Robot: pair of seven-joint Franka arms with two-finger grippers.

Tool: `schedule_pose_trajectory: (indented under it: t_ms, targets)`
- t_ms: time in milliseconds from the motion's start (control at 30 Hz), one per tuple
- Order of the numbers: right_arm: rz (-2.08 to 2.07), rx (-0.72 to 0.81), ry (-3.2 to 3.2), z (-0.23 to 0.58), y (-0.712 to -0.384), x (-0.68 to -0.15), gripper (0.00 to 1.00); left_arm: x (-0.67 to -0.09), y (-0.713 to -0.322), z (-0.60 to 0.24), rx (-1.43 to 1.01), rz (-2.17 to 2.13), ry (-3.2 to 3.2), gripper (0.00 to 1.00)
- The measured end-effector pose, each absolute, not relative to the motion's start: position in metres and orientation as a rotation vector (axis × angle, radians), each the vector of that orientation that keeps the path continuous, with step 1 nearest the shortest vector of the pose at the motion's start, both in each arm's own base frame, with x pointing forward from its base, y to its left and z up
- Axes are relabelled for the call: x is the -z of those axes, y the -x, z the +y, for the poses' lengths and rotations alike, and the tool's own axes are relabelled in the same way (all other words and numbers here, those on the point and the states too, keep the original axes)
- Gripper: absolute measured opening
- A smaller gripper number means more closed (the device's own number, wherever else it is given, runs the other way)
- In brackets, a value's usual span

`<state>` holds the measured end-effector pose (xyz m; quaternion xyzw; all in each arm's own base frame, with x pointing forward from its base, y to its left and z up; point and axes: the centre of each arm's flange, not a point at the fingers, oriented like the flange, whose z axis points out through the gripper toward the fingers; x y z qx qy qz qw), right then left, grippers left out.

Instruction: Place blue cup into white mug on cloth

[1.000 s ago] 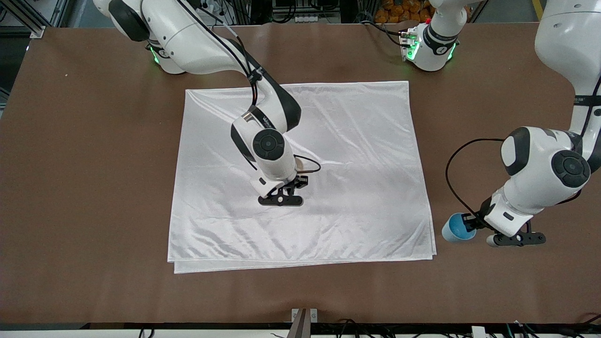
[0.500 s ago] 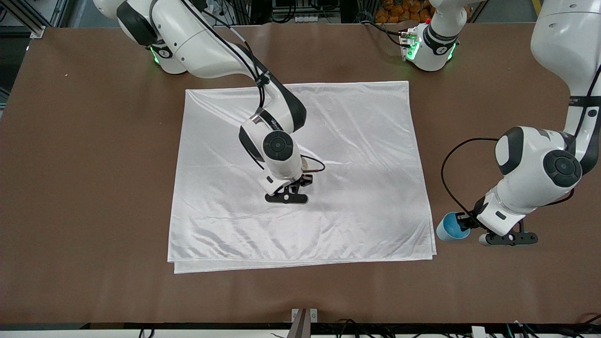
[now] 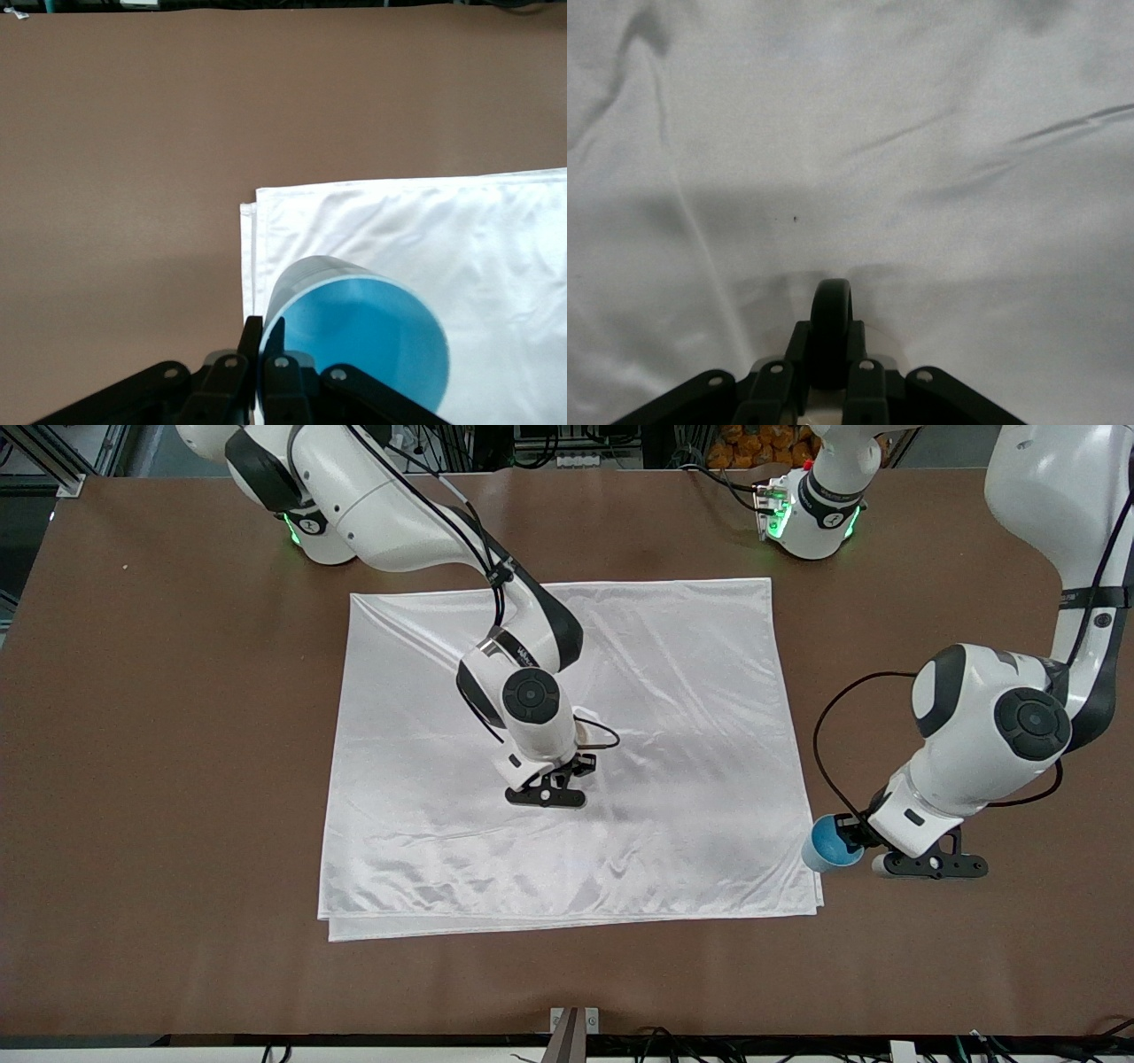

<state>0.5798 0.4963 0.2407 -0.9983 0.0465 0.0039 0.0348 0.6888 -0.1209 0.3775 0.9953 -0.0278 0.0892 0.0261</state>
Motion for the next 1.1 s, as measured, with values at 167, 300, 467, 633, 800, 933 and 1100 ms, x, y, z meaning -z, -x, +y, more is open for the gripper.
schedule_pose_trajectory:
  t_ms: [167,300,467,633,800,933,1100]
  targets:
    - [0.147,-0.011,3.068,0.497,-0.580,-0.238,0.23,-0.384,-0.683,-0.139,-0.260,-0.126,-3.081,0.04]
    - [0.145,-0.015,3.071,0.498,-0.578,-0.231,0.40,-0.389,-0.677,-0.155,-0.241,-0.148,-3.086,0.04]
    - [0.146,-0.009,3.067,0.500,-0.578,-0.232,0.67,-0.401,-0.668,-0.177,-0.223,-0.122,-3.096,0.04]
    - [0.150,0.006,3.060,0.501,-0.582,-0.243,0.87,-0.416,-0.655,-0.202,-0.212,-0.104,-3.104,0.04]
    - [0.165,-0.008,3.081,0.494,-0.587,-0.252,1.00,-0.428,-0.640,-0.235,-0.212,-0.050,-3.104,0.04]
    - [0.202,0.018,3.081,0.479,-0.601,-0.266,1.00,-0.434,-0.628,-0.259,-0.203,-0.022,-3.106,0.04]
    - [0.251,0.023,3.091,0.444,-0.625,-0.283,1.00,-0.437,-0.616,-0.283,-0.198,0.030,-3.102,0.04]
